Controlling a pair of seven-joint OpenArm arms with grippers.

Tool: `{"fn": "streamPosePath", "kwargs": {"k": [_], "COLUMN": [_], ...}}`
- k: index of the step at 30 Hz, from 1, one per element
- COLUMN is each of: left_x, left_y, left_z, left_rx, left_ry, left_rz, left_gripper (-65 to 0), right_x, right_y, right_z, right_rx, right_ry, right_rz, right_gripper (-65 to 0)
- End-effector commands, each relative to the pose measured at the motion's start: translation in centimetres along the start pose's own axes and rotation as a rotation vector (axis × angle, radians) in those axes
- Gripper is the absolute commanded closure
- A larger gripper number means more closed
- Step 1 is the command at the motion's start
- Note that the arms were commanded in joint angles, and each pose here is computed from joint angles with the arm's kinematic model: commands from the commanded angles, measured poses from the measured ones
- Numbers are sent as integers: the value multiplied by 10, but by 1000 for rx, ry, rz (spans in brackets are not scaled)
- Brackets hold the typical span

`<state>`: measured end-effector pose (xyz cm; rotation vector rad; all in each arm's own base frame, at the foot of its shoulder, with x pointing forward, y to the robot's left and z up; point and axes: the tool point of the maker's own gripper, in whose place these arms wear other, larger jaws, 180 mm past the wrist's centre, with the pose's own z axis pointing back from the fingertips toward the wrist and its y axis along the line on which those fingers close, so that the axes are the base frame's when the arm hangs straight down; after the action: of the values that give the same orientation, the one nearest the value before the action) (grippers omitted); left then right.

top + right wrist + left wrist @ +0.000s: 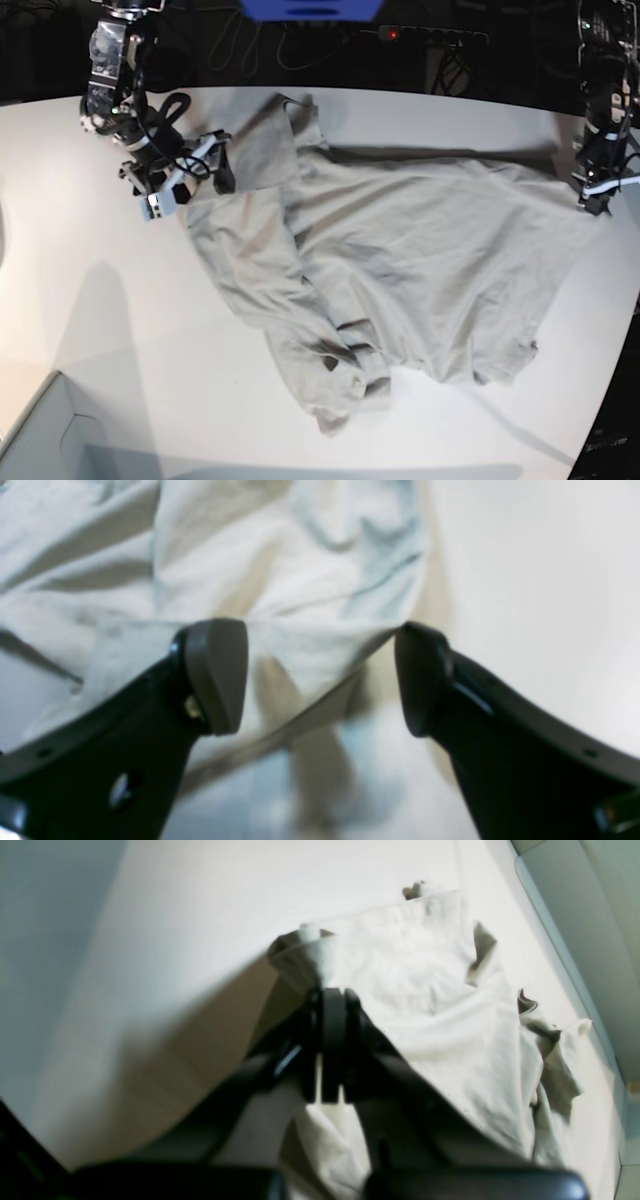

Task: Layout the t-shirt on the table in an organized manner, then fold the t-shirt properly
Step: 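Regrasp the shirt's shoulder edge with the right gripper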

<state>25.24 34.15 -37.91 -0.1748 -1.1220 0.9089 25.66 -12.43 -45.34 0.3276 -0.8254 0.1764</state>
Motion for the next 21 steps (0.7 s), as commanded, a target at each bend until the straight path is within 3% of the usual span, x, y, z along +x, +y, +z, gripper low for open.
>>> {"fn": "streamPosePath", "kwargs": {"k": [1,6,9,11,17,21], "left_x": [15,13,12,12,12,10], "left_y": [-6,-4,-2,-2,-1,0], "left_z": [0,1,2,2,2,6], "left_rx": [-25,-20,-18,-18,-16,-14], "left_ry": [-40,-35,-33,-33,-31,-25], "left_rz": [-21,-23,-24,-24,-25,-31], "left_gripper": [0,0,0,0,0,0], "right_x": [19,17,16,16,15,19], "right_y": [2,0,-8,-9,-12,-10], "right_z": [0,-7,-9,-12,-8,13], "right_rx": [20,27,13,14,5,-16], "right_ry": [-64,-54,-52,-50,-42,-69], "right_rz": [10,-8,-31,-40,-22,20], "right_gripper": [-462,-460,-418,-344,0,0]}}
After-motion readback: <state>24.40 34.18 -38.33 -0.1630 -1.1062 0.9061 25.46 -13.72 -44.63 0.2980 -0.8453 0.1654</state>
